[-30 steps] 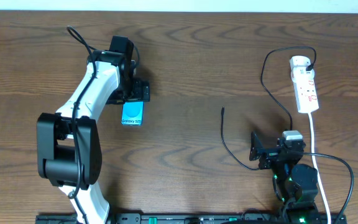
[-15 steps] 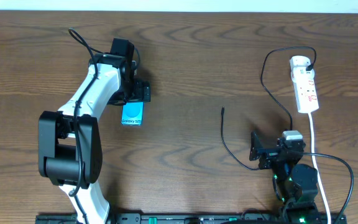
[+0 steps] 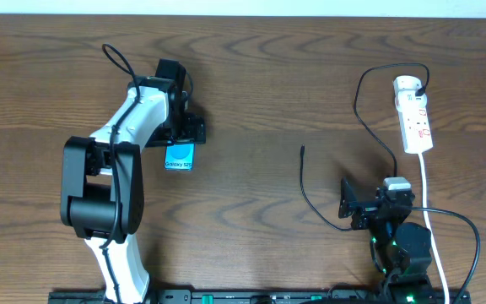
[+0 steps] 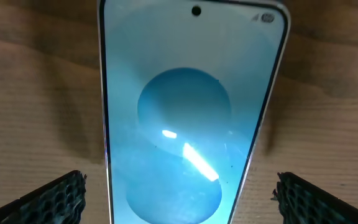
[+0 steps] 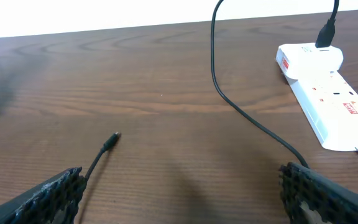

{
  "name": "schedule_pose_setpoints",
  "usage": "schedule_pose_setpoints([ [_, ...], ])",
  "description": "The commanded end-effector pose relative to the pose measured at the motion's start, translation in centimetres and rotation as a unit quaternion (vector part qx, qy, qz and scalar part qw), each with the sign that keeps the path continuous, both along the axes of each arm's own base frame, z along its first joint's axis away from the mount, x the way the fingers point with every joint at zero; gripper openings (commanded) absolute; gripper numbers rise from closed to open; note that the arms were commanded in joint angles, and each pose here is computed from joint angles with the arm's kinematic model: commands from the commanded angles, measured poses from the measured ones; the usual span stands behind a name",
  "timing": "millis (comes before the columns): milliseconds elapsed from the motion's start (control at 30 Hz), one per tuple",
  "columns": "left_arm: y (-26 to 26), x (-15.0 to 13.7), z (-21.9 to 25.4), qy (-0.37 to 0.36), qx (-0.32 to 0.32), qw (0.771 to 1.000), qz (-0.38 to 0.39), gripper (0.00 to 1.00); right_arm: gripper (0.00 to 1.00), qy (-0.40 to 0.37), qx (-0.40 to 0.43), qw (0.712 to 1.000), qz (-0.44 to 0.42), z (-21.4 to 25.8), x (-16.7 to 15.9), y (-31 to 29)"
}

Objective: Plug charger to phone and switch on socket
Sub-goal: 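Lower the left gripper and close it on the phone's bottom edge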

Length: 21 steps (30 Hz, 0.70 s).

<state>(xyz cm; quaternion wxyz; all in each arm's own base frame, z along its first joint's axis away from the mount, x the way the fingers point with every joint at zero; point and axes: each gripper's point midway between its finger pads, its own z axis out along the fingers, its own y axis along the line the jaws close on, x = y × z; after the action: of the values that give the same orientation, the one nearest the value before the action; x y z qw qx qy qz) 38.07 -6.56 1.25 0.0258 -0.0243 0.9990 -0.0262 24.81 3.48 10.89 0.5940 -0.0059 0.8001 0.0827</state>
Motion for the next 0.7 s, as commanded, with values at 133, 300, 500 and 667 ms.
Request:
schedule_pose_setpoints([
  [133, 0.4, 0.1, -0.3, -0.003, 0.010, 1.000, 0.000, 0.98, 0.99, 0.001, 0.003, 1.000, -0.006, -0.1, 0.0, -0.2],
  [300, 0.6, 0.1, -0.7, 0.001, 0.015, 1.000, 0.000, 0.98, 0.99, 0.001, 0.003, 1.000, -0.006, -0.1, 0.0, -0.2],
  [500, 0.6, -0.1, -1.7, 0.012, 0.018, 1.000, 0.000, 0.98, 0.99, 0.001, 0.003, 1.000, -0.006, -0.1, 0.0, -0.2],
  [667, 0.6, 0.2, -2.2, 0.010, 0.018, 1.000, -0.004, 0.98, 0.99, 0.001, 0.003, 1.000, -0.006, -0.1, 0.0, -0.2],
])
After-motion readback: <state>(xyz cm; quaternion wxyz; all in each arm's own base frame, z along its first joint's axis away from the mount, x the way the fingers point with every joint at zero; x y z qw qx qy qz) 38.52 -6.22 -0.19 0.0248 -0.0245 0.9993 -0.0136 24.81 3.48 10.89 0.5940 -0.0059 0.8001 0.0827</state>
